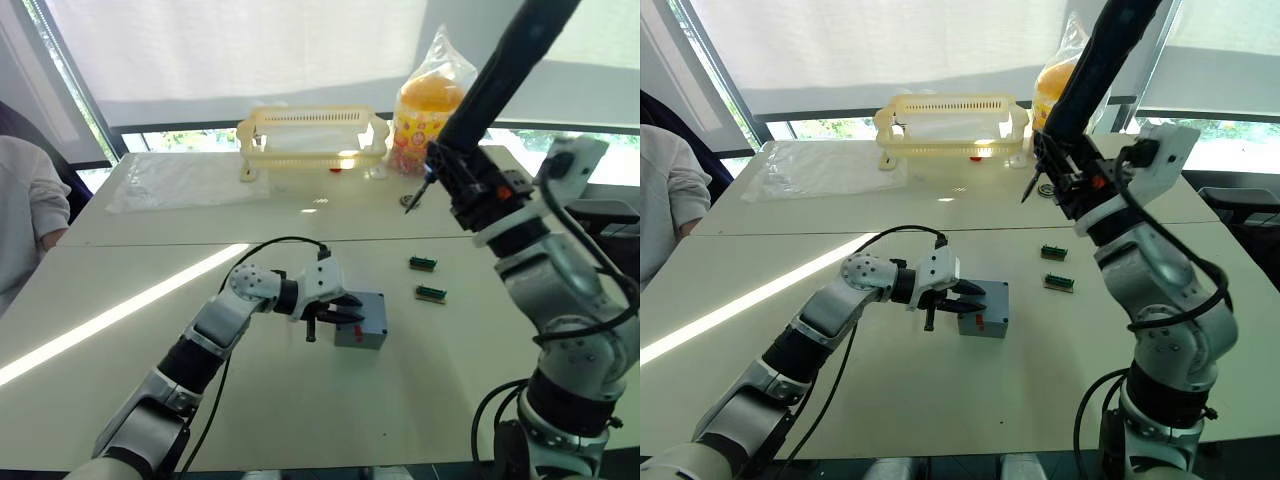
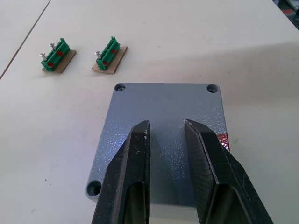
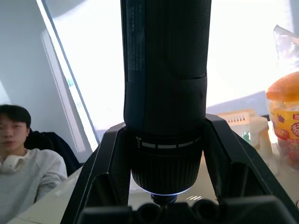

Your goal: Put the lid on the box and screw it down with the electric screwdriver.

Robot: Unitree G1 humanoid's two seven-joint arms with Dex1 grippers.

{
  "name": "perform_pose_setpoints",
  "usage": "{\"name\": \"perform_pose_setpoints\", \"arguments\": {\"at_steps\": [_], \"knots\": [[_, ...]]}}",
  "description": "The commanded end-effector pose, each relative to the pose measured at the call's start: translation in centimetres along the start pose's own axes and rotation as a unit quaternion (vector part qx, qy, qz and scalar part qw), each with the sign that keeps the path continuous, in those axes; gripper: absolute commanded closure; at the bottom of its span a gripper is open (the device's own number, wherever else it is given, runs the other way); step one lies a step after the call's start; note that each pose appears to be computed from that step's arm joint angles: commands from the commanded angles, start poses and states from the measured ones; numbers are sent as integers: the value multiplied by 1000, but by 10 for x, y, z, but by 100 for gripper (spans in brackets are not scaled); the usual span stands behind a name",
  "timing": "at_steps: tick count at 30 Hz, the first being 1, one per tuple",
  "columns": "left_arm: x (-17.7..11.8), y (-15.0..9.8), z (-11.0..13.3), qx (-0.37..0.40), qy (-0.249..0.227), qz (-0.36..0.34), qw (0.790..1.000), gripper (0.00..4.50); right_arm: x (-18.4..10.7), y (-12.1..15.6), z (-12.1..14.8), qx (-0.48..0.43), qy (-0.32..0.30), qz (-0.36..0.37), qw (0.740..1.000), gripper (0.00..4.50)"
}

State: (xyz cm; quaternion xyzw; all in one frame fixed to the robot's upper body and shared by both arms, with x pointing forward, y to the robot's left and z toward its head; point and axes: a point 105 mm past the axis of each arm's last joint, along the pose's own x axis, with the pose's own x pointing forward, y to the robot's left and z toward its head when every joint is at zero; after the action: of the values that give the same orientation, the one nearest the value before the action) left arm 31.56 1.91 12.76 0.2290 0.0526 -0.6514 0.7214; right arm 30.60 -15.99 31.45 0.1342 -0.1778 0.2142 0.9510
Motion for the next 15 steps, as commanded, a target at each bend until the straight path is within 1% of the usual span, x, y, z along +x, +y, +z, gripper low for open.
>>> {"name": "perform_pose_setpoints", "arguments": {"at_steps": [1, 2, 4, 6, 8, 9, 10, 11, 12, 15], "knots": [[-5, 4, -12, -36, 7, 31, 999, 337, -1, -5, 4, 13, 42, 11, 999, 275], [-8, 12, -4, -53, -15, 50, 997, 337, -2, -13, -2, 10, 82, -1, 997, 275], [-17, 20, 12, -63, -47, 69, 994, 337, -7, -26, -4, 3, 138, -11, 990, 275], [-27, 21, 22, -61, -54, 72, 994, 337, -18, -41, -10, -17, 207, -23, 978, 275], [-40, 15, 28, -48, -46, 54, 996, 337, -42, -67, -26, 3, 308, -61, 949, 275], [-46, 10, 30, -41, -38, 40, 998, 337, -56, -77, -32, 17, 350, -73, 934, 275], [-52, 3, 32, -30, -28, 21, 999, 337, -70, -80, -38, 35, 390, -69, 918, 275], [-57, -3, 32, -22, -19, 5, 1000, 337, -82, -80, -41, 52, 419, -60, 905, 275], [-61, -8, 32, -9, -9, -8, 1000, 337, -95, -87, -47, 64, 451, -72, 888, 275], [-66, -17, 33, 11, 7, -27, 1000, 337, -121, -104, -59, 77, 509, -116, 849, 275]]}}
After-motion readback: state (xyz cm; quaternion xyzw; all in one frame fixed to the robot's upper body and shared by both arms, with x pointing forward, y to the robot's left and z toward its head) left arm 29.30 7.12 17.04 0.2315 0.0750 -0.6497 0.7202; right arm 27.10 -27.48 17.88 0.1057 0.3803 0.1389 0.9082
